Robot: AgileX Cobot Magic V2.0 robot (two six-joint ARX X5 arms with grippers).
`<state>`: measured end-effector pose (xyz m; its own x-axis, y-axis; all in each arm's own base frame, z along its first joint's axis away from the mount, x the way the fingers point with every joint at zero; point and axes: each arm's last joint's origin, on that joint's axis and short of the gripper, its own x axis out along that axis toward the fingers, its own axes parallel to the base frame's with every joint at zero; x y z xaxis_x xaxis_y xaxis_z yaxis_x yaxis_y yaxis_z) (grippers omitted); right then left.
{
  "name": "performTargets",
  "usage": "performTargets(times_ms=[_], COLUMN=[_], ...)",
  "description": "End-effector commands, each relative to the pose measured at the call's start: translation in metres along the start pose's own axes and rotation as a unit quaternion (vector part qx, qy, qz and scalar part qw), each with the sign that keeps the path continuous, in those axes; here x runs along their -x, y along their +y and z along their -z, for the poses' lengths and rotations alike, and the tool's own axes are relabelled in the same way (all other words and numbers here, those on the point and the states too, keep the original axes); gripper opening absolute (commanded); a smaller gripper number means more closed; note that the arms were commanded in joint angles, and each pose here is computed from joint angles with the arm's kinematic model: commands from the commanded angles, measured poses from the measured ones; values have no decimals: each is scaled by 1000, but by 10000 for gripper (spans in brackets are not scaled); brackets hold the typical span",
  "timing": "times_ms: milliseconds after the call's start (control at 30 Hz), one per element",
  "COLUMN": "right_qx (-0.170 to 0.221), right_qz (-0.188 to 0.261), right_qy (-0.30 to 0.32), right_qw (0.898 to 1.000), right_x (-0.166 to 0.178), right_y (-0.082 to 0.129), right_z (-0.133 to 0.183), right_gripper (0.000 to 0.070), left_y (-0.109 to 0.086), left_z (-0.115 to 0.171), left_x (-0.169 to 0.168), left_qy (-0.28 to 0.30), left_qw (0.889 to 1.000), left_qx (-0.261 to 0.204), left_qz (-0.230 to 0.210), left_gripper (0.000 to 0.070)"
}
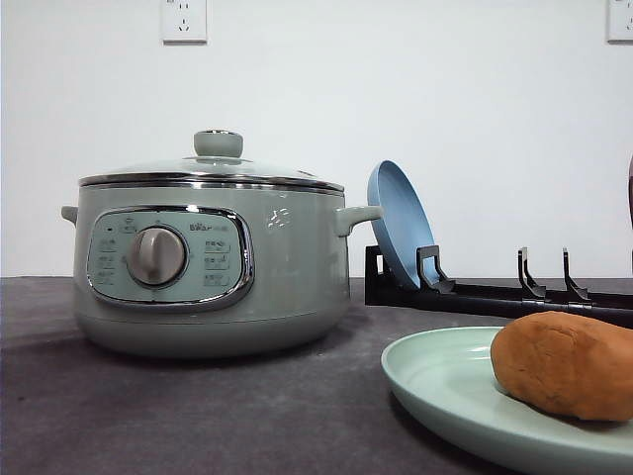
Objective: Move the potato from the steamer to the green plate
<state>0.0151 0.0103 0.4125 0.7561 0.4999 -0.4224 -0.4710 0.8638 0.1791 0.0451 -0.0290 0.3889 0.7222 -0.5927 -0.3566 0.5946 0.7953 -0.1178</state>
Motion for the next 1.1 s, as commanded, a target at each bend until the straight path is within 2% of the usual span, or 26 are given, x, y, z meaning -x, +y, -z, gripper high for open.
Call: performTargets(times_ms=[0, 33, 67, 100, 133, 167, 200, 267, 1067], right_qx=[3, 3, 3, 3, 3, 4, 5, 7, 7], right_qz=[-5, -5, -5, -5, -5, -4, -3, -2, -2], right_qy=[-6, -6, -6, -5, -3, -1, 1, 3, 0], right_qw=[1000, 1000, 1000, 1000, 1000, 1000, 1000, 1000, 1000], right_x=[2, 2, 2, 2, 2, 2, 2, 2, 2], right_y=[1, 1, 1, 1, 1, 1, 1, 0, 0], right_z=[-3, -3, -3, -3, -3, -2, -2, -1, -2], right_gripper=[623, 597, 547, 424, 258, 97, 0, 1, 1], left_y=[-1, -1, -1, -1, -1, -1, -1, -1, -1], left_z=[-3, -3, -3, -3, -3, -2, -3, -3, -3], left_x=[1, 1, 1, 1, 1, 1, 1, 1, 1], left_qy=[-7, -7, -6, -5, -4, -3, -4, -4, -7], left_qw=[1000, 1000, 1000, 1000, 1000, 1000, 1000, 1000, 1000], left_qx=[0, 0, 0, -1, -4, -6, -7, -8, -8], left_qz=[4, 5, 4, 4, 4, 4, 4, 4, 4], left_gripper=[699, 684, 581, 391, 137, 3, 30, 0, 0])
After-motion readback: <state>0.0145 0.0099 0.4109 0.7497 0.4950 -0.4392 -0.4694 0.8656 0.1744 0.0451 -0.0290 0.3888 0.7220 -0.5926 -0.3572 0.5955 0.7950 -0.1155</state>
